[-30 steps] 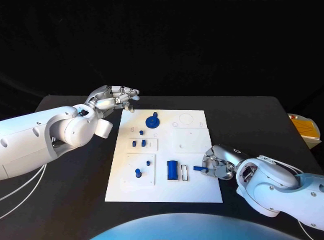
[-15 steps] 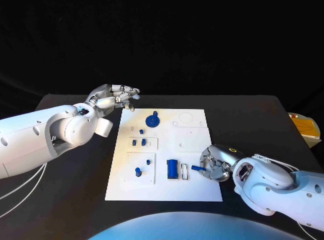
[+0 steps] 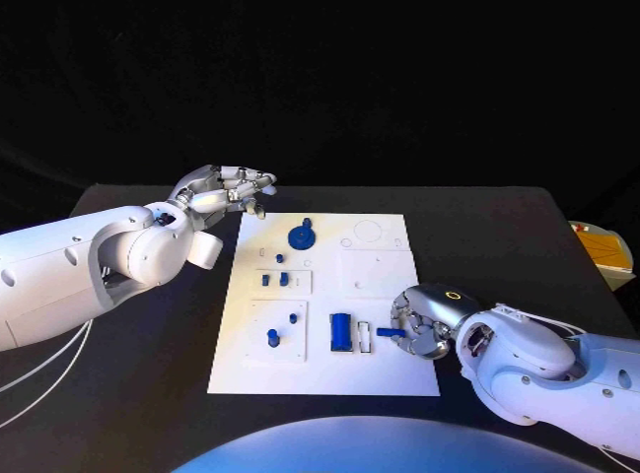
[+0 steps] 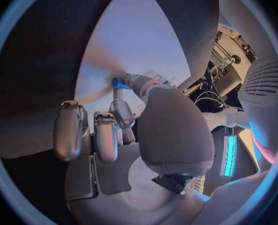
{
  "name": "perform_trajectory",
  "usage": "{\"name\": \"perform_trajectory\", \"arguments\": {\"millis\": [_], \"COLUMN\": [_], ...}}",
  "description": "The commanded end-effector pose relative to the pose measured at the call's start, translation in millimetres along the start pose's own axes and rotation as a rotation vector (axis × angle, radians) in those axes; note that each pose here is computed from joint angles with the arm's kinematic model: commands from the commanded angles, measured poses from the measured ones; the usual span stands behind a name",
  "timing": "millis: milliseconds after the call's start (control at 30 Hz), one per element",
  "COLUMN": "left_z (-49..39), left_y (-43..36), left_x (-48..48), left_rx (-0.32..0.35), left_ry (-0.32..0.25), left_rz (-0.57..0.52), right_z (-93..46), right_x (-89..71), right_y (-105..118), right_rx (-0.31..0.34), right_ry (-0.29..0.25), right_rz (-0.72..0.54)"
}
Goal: Assemble the parts on the task board
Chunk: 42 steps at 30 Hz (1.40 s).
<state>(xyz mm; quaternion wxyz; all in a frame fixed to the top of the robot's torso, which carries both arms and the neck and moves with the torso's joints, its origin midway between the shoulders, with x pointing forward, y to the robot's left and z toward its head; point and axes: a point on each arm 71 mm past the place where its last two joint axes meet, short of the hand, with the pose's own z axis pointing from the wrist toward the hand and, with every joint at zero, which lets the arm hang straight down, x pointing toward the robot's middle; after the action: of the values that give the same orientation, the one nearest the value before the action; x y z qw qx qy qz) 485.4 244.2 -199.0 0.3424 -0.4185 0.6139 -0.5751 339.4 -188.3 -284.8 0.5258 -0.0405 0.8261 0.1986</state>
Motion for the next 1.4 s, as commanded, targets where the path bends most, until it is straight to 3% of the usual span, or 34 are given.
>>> {"name": "perform_trajectory", "arguments": {"millis": [33, 400, 600, 1033, 1167, 1400], "left_z": [0.2, -0.2, -0.3, -0.4, -0.5, -0.7], "left_y": [-0.8, -0.9, -0.9, -0.8, -0.7, -0.6], "left_x": [2.2, 1.8, 1.7, 2.7, 2.6, 3.0], "left_rx": [0.002, 0.002, 0.002, 0.0, -0.002, -0.004], "left_ry": [0.015, 0.015, 0.014, 0.017, 0.018, 0.02], "left_rz": [-0.009, -0.009, -0.009, -0.01, -0.01, -0.01], "right_z": [-3.2, -9.8, -11.0, -2.1, -1.2, 1.3], "right_x": [1.3, -22.3, -25.5, -3.4, 2.3, 5.0], "right_y": [-1.5, 3.0, 6.0, 9.1, 10.4, 12.2], "right_rx": [0.014, 0.017, 0.024, 0.098, 0.11, 0.125], "right_ry": [-0.01, -0.106, -0.104, 0.096, 0.122, 0.111], "right_rz": [0.001, 0.124, 0.178, 0.333, 0.36, 0.399]}}
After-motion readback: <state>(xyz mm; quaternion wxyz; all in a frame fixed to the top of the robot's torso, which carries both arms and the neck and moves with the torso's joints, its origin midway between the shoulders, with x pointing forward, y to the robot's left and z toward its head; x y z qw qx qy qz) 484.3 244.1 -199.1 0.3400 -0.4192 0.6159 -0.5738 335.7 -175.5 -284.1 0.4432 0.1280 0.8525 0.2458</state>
